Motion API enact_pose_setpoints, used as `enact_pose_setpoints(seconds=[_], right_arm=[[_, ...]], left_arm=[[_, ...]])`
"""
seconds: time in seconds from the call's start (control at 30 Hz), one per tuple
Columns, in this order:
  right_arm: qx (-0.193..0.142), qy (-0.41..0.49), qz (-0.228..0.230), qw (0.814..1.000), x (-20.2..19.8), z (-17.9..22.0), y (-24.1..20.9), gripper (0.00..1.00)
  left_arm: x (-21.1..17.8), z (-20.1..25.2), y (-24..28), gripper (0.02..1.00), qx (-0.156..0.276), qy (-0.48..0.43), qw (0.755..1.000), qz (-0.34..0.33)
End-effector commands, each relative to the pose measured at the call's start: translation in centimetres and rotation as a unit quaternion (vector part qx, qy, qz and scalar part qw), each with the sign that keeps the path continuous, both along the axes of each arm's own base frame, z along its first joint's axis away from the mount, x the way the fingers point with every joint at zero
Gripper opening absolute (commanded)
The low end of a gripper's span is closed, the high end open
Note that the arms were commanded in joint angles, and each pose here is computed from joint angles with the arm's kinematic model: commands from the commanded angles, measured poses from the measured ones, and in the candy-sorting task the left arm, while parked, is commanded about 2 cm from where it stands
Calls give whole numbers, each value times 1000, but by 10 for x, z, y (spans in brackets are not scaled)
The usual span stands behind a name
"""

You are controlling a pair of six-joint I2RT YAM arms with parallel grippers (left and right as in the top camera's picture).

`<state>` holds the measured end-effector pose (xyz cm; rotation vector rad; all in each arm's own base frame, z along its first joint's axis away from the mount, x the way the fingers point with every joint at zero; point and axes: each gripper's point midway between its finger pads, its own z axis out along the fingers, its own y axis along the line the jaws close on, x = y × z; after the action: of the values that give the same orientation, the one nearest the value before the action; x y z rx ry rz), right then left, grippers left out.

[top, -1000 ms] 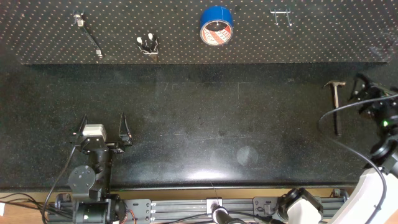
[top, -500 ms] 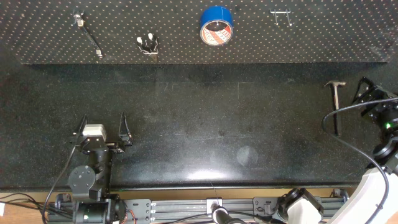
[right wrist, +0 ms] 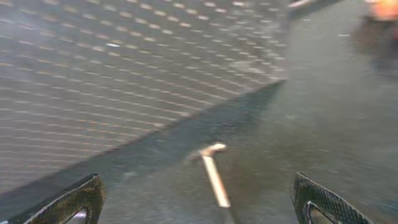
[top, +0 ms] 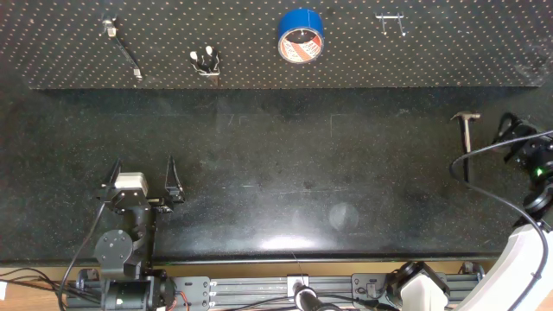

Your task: Place Tools Onto Pegboard

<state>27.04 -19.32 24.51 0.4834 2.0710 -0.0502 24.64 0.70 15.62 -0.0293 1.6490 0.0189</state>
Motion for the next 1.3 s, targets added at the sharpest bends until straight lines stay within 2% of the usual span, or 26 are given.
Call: enact_pose_setpoints(seconds=[0.03, 0.23, 0.27, 0.43, 0.53, 0.6, 0.63, 0.7, 0.87, 1.0, 1.17, 1.3], right_arm=[[-76, 63, -90, 991, -23, -3, -39, 969], [-134, 144, -2, 981, -29, -28, -31, 969], [-136, 158, 10, 978, -31, -34, -30, 967], [-86, 207, 33, 974, -31, -73, -29, 969], [-90, 239, 74, 964, -32, -92, -29, 969], [-95, 256, 118, 955, -33, -104, -22, 969], [-92, 264, 148, 949, -35, -111, -17, 969], [-84, 268, 174, 944, -39, -120, -15, 969], [-60, 287, 200, 935, -49, -142, -17, 969], [-36, 323, 219, 920, -51, -160, -6, 969], [-13, 343, 198, 918, -44, -173, -3, 972], [-31, 369, 192, 909, -34, -181, -3, 969]], left_arm=[[-1, 0, 1, 996, -8, -1, 1000, 1], [-1, 0, 1, 996, -8, -1, 1000, 1], [-1, 0, 1, 996, -8, -1, 1000, 1], [-1, 0, 1, 996, -8, -1, 1000, 1], [-1, 0, 1, 996, -8, -1, 1000, 1], [0, 0, 1, 996, -8, -1, 1000, 1], [-1, 0, 1, 996, -8, -1, 1000, 1], [-1, 0, 1, 996, -8, -1, 1000, 1], [-1, 0, 1, 996, -8, -1, 1000, 1], [-1, 0, 1, 996, -8, -1, 1000, 1], [-1, 0, 1, 996, -8, -1, 1000, 1], [0, 0, 1, 996, -8, -1, 1000, 1]])
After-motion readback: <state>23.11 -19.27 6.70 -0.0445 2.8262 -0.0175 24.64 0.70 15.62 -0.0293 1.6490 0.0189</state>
